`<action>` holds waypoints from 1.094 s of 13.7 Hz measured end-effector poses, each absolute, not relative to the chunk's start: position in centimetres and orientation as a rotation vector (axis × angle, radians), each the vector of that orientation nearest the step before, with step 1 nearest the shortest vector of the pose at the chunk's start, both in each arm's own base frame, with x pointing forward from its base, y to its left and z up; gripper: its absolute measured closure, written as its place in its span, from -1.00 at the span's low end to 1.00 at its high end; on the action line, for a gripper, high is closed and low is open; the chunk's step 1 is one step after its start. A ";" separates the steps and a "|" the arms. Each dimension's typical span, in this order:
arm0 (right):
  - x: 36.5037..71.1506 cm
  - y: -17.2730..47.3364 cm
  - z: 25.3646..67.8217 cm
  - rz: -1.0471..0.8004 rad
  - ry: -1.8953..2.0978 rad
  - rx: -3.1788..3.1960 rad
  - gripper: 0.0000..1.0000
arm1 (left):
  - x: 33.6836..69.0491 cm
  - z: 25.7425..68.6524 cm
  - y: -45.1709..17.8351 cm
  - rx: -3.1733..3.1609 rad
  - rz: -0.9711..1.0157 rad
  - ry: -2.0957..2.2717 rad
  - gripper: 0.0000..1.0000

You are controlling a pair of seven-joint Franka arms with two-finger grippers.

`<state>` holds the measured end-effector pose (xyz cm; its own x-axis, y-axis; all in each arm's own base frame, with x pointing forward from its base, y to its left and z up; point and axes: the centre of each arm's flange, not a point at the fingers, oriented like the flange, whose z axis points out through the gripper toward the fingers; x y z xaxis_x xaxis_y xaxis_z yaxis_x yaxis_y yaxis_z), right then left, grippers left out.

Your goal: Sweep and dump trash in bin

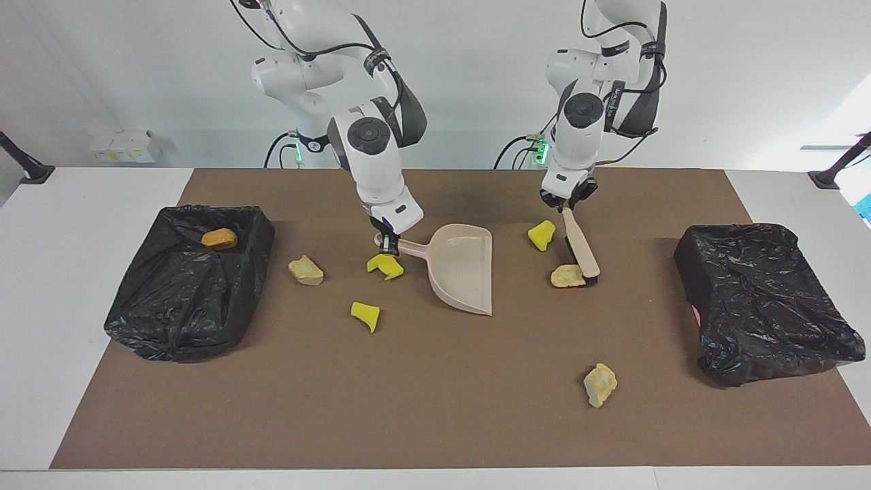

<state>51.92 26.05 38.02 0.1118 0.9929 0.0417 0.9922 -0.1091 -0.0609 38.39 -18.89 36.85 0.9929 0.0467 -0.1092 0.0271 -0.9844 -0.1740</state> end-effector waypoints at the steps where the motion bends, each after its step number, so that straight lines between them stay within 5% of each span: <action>1: 51.7 26.1 38.1 0.015 -2.050 -2.284 0.36 | 38.7 37.5 -20.0 -2.976 0.152 -0.034 0.48; 8: 51.0 26.6 38.1 0.020 -2.064 -2.270 0.36 | 37.3 41.3 -20.7 -2.877 0.250 -0.336 0.48; 15: 51.0 26.7 37.9 0.015 -2.126 -2.243 0.36 | 32.2 37.9 -22.9 -2.781 0.245 -0.618 0.48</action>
